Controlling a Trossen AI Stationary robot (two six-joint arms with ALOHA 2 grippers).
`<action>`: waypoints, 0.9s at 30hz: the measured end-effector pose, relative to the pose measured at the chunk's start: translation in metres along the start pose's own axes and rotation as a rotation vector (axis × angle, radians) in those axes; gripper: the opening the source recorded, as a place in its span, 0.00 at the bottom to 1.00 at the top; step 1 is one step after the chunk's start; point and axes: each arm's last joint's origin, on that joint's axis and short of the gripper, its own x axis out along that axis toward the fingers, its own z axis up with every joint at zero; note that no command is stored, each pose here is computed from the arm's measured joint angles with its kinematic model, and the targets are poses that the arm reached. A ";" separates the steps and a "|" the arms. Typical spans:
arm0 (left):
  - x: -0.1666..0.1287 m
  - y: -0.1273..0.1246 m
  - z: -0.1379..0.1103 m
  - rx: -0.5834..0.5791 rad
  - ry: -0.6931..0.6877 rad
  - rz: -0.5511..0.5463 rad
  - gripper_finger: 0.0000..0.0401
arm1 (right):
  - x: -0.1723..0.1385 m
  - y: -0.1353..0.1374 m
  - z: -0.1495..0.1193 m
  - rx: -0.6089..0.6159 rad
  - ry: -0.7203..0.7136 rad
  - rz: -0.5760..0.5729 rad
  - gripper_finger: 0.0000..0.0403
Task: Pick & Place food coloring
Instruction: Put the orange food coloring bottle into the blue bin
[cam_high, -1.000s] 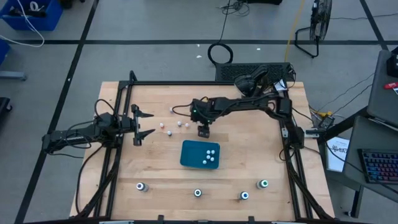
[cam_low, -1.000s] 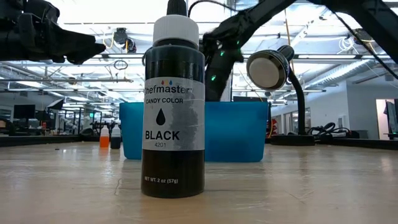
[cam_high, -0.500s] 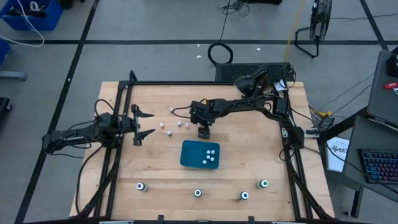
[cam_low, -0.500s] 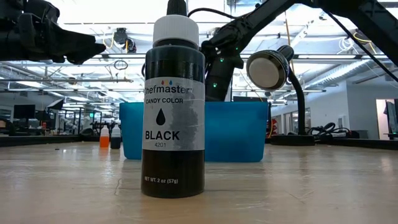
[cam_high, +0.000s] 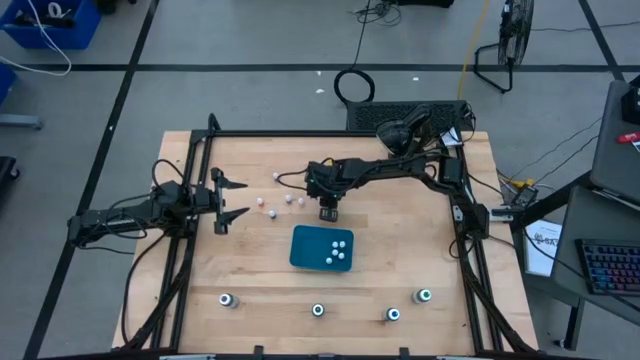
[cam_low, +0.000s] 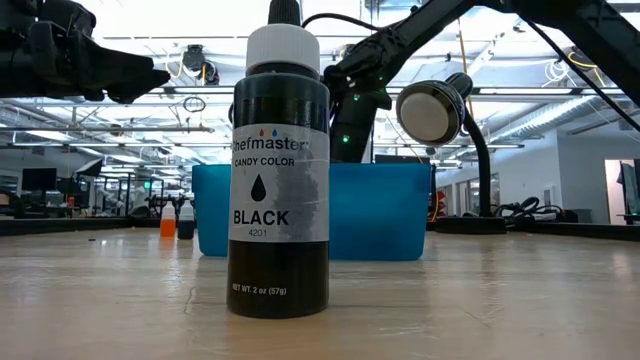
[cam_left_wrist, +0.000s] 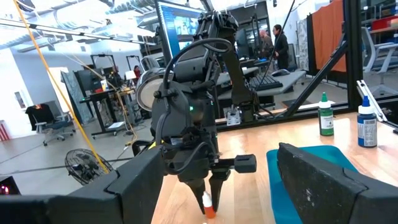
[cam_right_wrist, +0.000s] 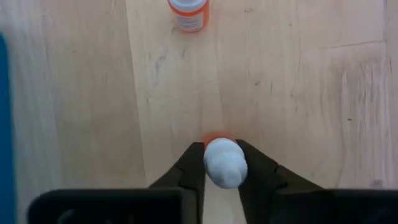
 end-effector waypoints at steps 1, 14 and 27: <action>0.000 0.000 0.000 0.000 0.000 0.000 0.76 | 0.000 0.000 0.000 -0.006 -0.001 0.000 0.12; 0.000 0.000 0.000 0.000 0.000 0.000 0.76 | -0.077 0.026 0.007 -0.085 -0.101 -0.094 0.12; 0.000 0.000 0.000 0.000 0.000 0.000 0.76 | -0.122 0.118 0.006 -0.230 -0.176 0.009 0.12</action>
